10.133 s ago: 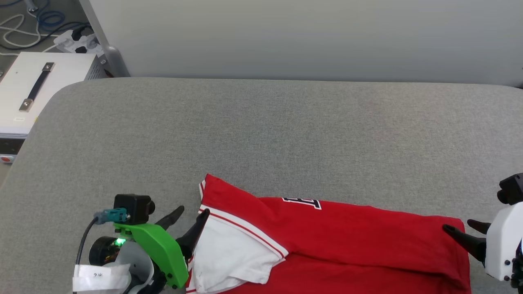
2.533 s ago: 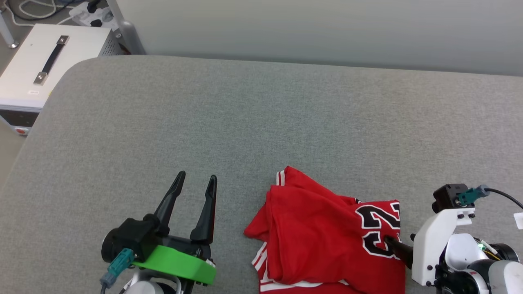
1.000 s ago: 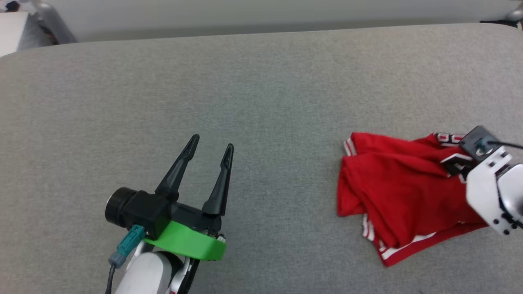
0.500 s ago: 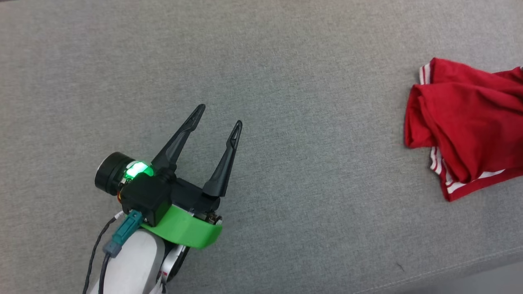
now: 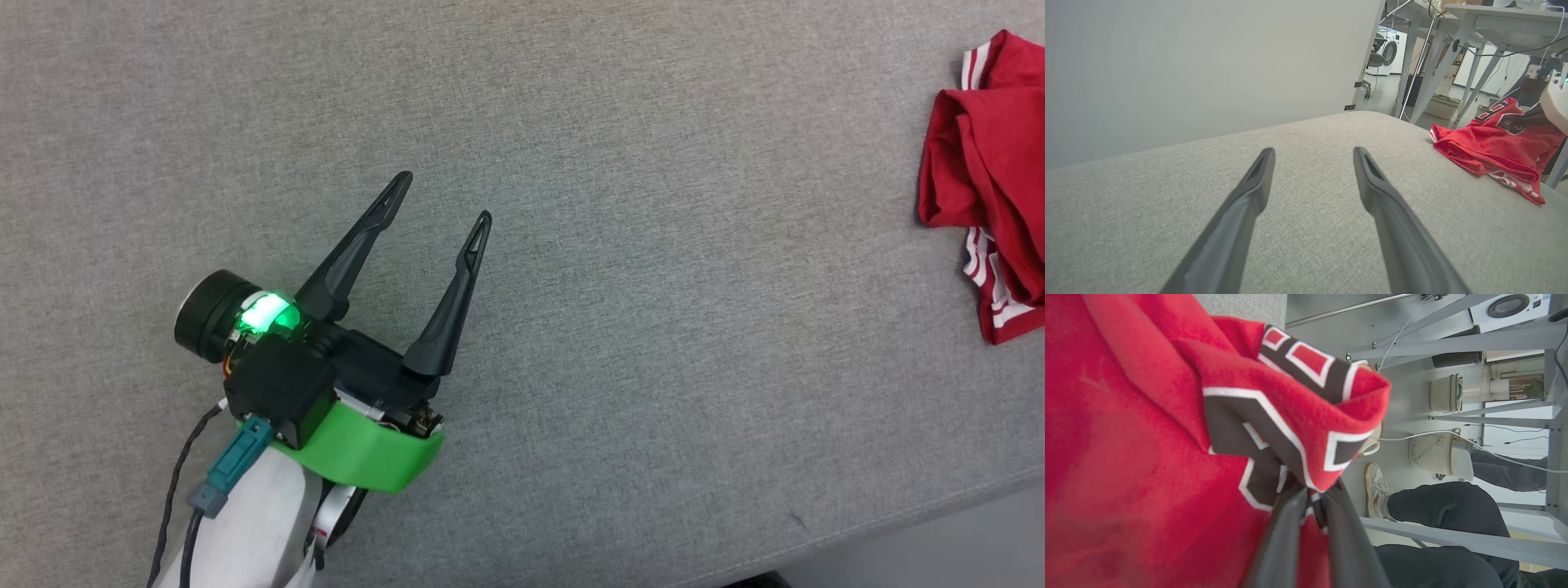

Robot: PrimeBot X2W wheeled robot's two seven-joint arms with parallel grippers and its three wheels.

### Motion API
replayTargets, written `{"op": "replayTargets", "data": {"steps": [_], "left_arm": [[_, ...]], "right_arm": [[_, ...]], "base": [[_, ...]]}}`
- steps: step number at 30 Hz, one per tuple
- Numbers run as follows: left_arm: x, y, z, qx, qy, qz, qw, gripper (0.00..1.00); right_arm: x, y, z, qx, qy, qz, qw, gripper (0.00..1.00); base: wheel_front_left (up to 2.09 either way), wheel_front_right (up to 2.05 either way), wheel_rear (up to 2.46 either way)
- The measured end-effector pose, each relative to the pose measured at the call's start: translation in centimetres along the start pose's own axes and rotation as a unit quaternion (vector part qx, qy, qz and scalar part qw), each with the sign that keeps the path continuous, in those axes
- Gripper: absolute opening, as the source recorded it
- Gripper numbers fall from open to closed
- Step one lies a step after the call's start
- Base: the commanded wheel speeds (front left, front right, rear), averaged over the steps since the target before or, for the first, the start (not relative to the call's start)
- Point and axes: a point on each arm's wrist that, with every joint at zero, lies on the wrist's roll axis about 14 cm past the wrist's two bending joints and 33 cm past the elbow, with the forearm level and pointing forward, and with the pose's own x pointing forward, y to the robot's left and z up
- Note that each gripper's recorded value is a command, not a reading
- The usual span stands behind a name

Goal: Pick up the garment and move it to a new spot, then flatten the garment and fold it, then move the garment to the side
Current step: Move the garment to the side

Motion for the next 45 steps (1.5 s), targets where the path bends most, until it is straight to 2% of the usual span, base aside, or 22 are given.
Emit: {"op": "replayTargets", "data": {"steps": [6, 7, 8, 14, 18, 21, 24, 29, 32, 34, 37, 41, 44, 45], "left_arm": [[-0.4, 0.4, 0.3, 0.005, 0.000, 0.008, 1.000, 1.00], [-0.4, 0.5, 0.3, 0.006, 0.000, 0.009, 1.000, 1.00], [-0.5, 0.5, 0.4, 0.006, 0.000, 0.010, 1.000, 1.00], [-0.5, 0.4, 1.6, 0.007, -0.010, 0.022, 1.000, 1.00], [-0.9, 0.3, 2.9, 0.003, -0.020, 0.038, 0.999, 1.00], [-1.4, 0.4, 3.9, 0.006, -0.024, 0.054, 0.998, 1.00], [-2.3, 0.5, 5.0, 0.008, -0.030, 0.073, 0.997, 1.00], [-4.5, 0.9, 6.8, 0.009, -0.038, 0.114, 0.993, 1.00], [-6.2, 1.4, 7.8, 0.010, -0.044, 0.144, 0.989, 1.00], [-7.3, 1.6, 8.9, 0.018, -0.052, 0.159, 0.986, 1.00], [-9.1, 1.7, 9.9, 0.028, -0.058, 0.180, 0.982, 1.00], [-11.6, 2.0, 10.5, 0.038, -0.057, 0.208, 0.976, 1.00], [-13.6, 2.7, 10.7, 0.037, -0.056, 0.239, 0.969, 1.00], [-14.2, 2.8, 10.8, 0.035, -0.057, 0.247, 0.967, 1.00]], "right_arm": [[0.8, -0.4, 0.5, 0.015, -0.009, -0.012, 1.000, 0.00], [1.0, -0.7, 0.7, 0.017, -0.015, -0.017, 1.000, 0.79], [1.0, -0.9, 0.8, 0.020, -0.019, -0.020, 0.999, 1.00], [0.6, -1.7, 2.2, 0.033, -0.052, -0.033, 0.998, 1.00], [-0.5, -2.0, 4.4, 0.045, -0.100, -0.035, 0.993, 1.00], [-1.7, -1.8, 7.1, 0.065, -0.154, -0.029, 0.986, 1.00], [-3.5, -1.5, 10.4, 0.102, -0.217, -0.020, 0.971, 1.00], [-7.9, -0.7, 15.7, 0.169, -0.332, 0.006, 0.928, 1.00], [-11.1, 1.1, 18.0, 0.205, -0.400, 0.032, 0.893, 1.00], [-13.5, 2.2, 19.2, 0.242, -0.446, 0.047, 0.860, 1.00], [-16.1, 3.9, 19.4, 0.295, -0.483, 0.068, 0.822, 1.00], [-18.7, 7.2, 19.2, 0.366, -0.502, 0.104, 0.777, 1.00], [-20.4, 9.6, 18.9, 0.411, -0.507, 0.128, 0.747, 1.00], [-20.9, 10.3, 18.7, 0.420, -0.506, 0.134, 0.741, 1.00]], "base": [[0.00, 0.00, 0.00], [0.00, 0.00, 0.00], [0.00, 0.00, 0.00], [0.00, 0.00, 0.00], [0.00, 0.00, 0.00], [0.00, 0.00, 0.00], [0.00, 0.00, 0.00], [0.00, 0.00, 0.00], [0.00, 0.00, 0.00], [0.00, 0.00, 0.00], [0.00, 0.00, 0.00], [0.00, 0.00, 0.00], [0.00, 0.00, 0.00], [0.00, 0.00, 0.00]]}}
